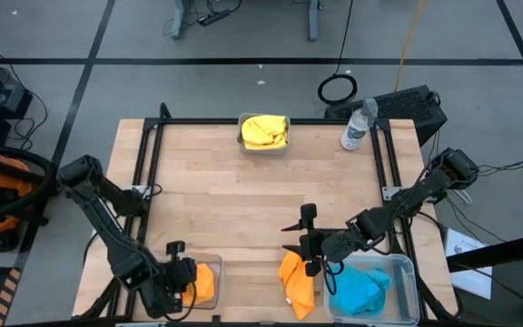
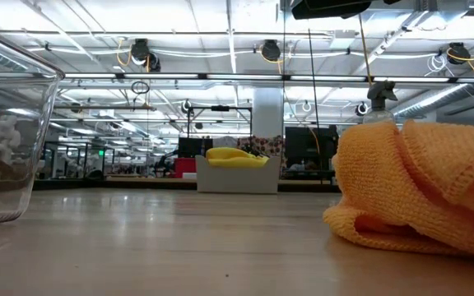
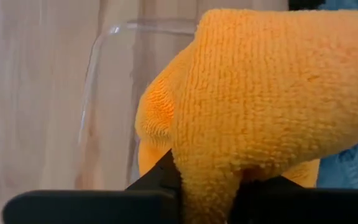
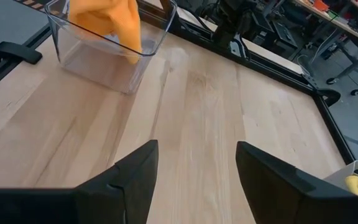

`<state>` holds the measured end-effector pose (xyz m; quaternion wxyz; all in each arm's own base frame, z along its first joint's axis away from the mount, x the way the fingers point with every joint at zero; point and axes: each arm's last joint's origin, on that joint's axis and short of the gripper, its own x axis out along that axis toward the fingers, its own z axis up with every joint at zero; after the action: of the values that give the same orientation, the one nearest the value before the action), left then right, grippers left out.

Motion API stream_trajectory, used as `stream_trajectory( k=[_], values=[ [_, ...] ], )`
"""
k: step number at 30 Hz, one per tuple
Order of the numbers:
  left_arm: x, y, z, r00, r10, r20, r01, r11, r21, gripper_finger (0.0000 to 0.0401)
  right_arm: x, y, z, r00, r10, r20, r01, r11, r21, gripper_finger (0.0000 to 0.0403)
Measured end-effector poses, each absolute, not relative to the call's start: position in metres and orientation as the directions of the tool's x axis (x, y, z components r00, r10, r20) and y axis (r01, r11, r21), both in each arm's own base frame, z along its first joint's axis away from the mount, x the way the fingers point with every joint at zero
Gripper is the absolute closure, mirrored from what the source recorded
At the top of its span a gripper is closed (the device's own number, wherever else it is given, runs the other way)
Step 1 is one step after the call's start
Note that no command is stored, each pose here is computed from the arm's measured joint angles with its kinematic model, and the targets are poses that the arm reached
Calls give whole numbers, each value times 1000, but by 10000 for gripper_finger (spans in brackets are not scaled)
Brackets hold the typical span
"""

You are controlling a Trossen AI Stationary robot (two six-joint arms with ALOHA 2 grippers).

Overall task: Sort microfiber towel by color & place in baskets
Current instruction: Put the top orange microfiber cloth into the left transparent bin

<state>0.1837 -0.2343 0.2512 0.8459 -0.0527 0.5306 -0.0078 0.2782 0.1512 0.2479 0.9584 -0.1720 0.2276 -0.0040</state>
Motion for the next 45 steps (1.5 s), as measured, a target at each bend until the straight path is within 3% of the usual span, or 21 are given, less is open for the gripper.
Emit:
stream_trajectory(
  k=[6, 10, 14, 19, 22, 28, 39, 45],
  values=[
    [184, -235, 249, 433, -64, -899, -209, 963, -169, 286, 278, 151, 248, 897, -86, -434, -73, 939, -336, 193],
    [185, -237, 250, 416, -101, -904, -212, 956, -205, 235, 278, 151, 248, 895, -87, -437, -77, 936, -343, 193],
    [182, -239, 250, 330, -180, -927, -194, 948, -253, 195, 278, 151, 247, 891, -90, -446, -80, 934, -348, 193],
    [187, -234, 252, 328, -196, -924, -213, 938, -275, 179, 277, 151, 247, 890, -90, -447, -80, 934, -348, 193],
    [194, -233, 254, 393, -187, -900, -220, 932, -289, 179, 277, 151, 247, 890, -90, -446, -78, 936, -344, 193],
    [207, -234, 250, 494, -157, -856, -140, 957, -256, 226, 277, 151, 246, 887, -89, -453, -79, 937, -339, 193],
    [215, -243, 204, 411, -66, -909, -130, 983, -130, 391, 265, 172, 247, 871, 19, -492, -158, 957, -243, 193],
    [219, -241, 197, 372, -53, -927, -146, 983, -115, 376, 266, 181, 268, 824, 154, -546, -170, 985, 21, 193]
  ],
)
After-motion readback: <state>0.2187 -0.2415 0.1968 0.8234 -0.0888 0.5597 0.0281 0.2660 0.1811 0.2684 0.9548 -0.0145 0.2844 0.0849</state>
